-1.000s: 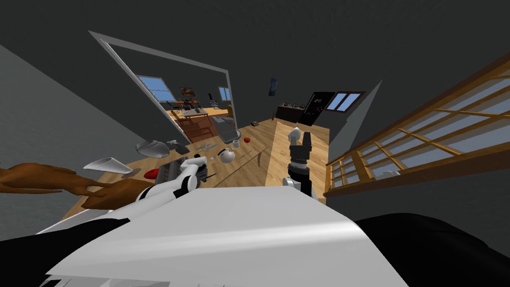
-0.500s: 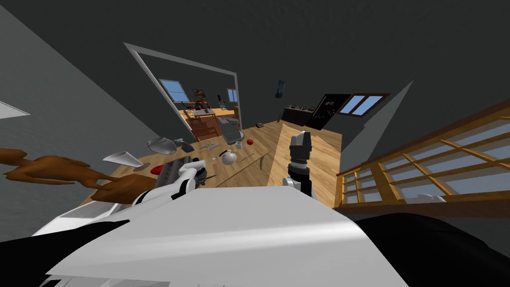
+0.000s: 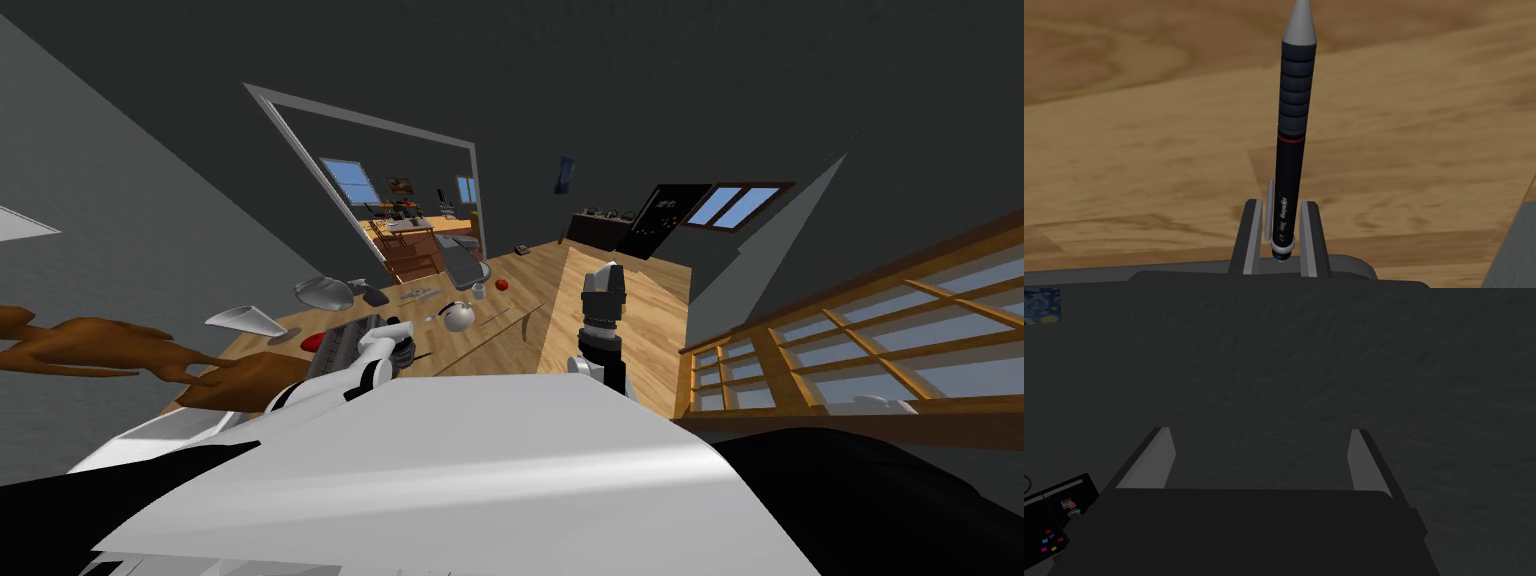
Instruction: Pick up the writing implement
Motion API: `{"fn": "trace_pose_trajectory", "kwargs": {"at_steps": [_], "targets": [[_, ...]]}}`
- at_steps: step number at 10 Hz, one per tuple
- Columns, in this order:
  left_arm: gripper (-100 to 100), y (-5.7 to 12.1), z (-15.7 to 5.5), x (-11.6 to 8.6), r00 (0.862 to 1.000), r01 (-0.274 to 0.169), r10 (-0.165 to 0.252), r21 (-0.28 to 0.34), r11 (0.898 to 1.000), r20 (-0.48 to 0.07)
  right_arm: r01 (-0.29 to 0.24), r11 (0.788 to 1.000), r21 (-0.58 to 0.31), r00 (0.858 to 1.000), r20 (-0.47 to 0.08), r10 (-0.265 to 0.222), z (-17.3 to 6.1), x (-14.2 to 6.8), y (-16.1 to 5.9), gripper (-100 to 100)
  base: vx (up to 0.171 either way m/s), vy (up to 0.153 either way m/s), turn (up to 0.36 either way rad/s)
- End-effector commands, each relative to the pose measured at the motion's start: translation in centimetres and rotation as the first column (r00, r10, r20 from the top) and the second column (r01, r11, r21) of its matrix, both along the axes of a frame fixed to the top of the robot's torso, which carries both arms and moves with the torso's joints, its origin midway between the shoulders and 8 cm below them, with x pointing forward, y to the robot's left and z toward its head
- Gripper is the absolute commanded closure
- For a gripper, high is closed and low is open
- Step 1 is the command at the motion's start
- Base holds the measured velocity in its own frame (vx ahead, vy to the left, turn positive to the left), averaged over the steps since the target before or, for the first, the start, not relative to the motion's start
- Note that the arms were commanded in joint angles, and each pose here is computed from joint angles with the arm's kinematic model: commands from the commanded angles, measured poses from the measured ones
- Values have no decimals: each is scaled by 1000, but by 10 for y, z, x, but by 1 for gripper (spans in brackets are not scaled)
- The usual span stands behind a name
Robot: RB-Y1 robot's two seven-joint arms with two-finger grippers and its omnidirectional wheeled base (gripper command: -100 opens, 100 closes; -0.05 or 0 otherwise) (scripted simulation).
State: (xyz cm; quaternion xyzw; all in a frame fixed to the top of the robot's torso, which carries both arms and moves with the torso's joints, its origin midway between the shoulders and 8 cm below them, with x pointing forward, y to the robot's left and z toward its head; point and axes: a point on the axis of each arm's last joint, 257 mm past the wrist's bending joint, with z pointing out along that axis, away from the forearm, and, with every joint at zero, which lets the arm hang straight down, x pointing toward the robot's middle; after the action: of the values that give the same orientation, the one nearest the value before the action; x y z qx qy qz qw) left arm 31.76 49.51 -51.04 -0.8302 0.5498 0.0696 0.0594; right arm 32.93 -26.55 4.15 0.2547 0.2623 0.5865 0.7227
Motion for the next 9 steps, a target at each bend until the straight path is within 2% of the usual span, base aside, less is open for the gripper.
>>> {"fn": "trace_pose_trajectory", "kwargs": {"at_steps": [1,2,3,7,8,9], "targets": [[100,0,0,0,1000,0,0,0,1000,0,0,1000,0,1000,0,0,0,0,0,0,0,0,0],[0,0,0,0,1000,0,0,0,1000,0,0,1000,0,1000,0,0,0,0,0,0,0,0,0],[100,-2,5,4,1000,-18,18,0,1000,0,0,1000,0,1000,0,0,0,0,0,0,-72,46,-210],[100,-7,22,20,996,-86,86,0,996,0,0,1000,0,1000,0,0,0,0,0,0,-124,66,-184],[100,-6,19,18,997,-72,72,0,997,0,0,1000,0,1000,0,0,0,0,0,0,-45,28,-46],[0,-7,20,19,997,-76,76,0,997,0,0,1000,0,1000,0,0,0,0,0,0,-9,5,7]]}}
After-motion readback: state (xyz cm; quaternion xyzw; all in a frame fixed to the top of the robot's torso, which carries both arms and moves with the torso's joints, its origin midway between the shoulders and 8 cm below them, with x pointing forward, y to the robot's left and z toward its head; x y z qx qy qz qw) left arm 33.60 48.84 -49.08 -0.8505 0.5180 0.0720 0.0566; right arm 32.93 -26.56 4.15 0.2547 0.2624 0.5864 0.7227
